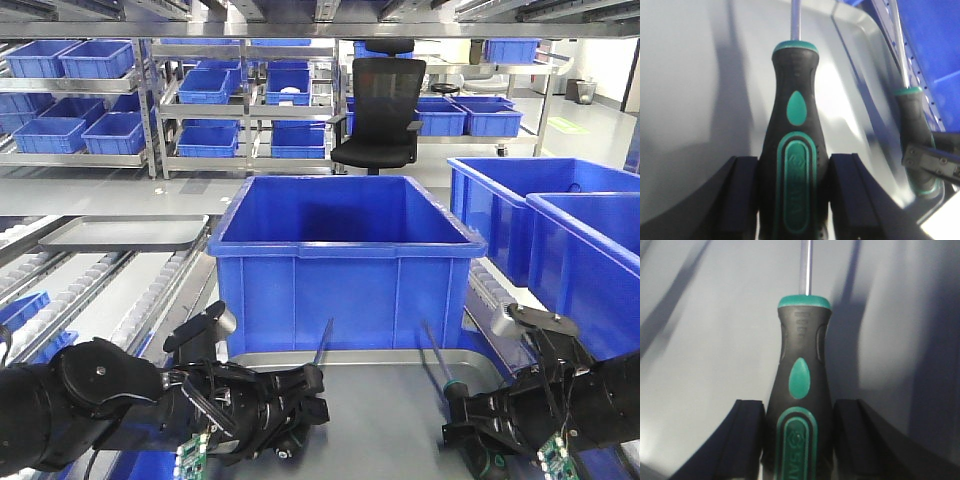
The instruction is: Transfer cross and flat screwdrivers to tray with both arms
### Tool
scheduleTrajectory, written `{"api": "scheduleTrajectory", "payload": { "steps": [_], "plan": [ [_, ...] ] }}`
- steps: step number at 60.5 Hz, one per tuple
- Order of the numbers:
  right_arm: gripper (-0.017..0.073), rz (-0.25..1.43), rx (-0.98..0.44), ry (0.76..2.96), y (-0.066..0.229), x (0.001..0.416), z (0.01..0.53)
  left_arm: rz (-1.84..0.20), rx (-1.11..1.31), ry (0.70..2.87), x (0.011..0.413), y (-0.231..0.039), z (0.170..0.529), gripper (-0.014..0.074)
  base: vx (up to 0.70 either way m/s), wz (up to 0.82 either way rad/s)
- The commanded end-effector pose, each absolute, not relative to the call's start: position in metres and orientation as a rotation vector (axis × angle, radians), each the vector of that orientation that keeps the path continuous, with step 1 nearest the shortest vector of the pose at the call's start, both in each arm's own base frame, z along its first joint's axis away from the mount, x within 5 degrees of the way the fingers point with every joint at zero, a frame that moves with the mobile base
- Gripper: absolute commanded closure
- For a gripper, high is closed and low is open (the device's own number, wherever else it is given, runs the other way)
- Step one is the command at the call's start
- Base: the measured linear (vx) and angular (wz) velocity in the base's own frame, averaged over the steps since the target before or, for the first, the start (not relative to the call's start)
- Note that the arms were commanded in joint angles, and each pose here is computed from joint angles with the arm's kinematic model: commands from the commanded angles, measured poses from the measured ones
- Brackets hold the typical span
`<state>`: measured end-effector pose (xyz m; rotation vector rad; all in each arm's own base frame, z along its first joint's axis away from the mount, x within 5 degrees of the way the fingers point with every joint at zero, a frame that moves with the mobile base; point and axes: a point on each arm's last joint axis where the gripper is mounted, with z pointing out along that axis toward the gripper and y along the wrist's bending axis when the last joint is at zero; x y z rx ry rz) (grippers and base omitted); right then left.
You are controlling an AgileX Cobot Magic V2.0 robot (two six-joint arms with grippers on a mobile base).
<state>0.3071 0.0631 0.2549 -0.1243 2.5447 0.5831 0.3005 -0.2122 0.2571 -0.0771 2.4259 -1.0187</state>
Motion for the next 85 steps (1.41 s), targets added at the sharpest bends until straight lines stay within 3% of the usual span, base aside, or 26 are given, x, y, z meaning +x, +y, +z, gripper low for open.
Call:
{"api": "scheduleTrajectory", "payload": {
  "steps": [1,12,26,33,42,45,54,63,71,85],
  "plan": [
    [0.0083,0.591,-0.114,2.451,0.063,0.310,0.276,-1.075,-0.095,2.328,0.299,-0.213,0.286,0.0133,0.00,0.00],
    [0.0014,0.598,-0.139,2.465,0.064,0.308,0.275,-1.079,-0.091,2.335,0.299,-0.213,0.286,0.0037,0.00,0.00],
    [0.0081,0.593,-0.172,2.463,0.064,0.302,0.282,-1.117,-0.034,2.353,0.290,-0.213,0.294,0.0085,0.00,0.00],
    [0.0232,0.543,-0.223,2.410,0.061,0.288,0.302,-1.120,0.011,2.307,0.281,-0.207,0.312,0.0258,0.00,0.00],
    [0.0498,0.466,-0.292,2.303,0.056,0.260,0.337,-1.054,0.133,2.195,0.262,-0.193,0.346,0.0602,0.00,0.00],
    [0.0575,0.418,-0.324,2.258,0.053,0.247,0.351,-1.008,0.185,2.132,0.253,-0.185,0.361,0.0602,0.00,0.00],
    [0.0571,0.282,-0.409,2.127,0.044,0.203,0.384,-0.804,0.373,2.003,0.220,-0.157,0.398,0.0592,0.00,0.00],
    [0.0569,0.155,-0.388,1.797,0.032,0.133,0.393,-0.503,0.432,1.992,0.186,-0.118,0.416,0.0591,0.00,0.00],
    [0.0567,0.147,-0.312,1.630,0.025,0.081,0.366,-0.306,0.455,1.901,0.158,-0.087,0.401,0.0591,0.00,0.00],
    [0.0567,0.141,-0.299,1.558,0.021,0.042,0.314,-0.368,0.427,1.708,0.097,-0.054,0.343,0.0591,0.00,0.00]
  ]
}}
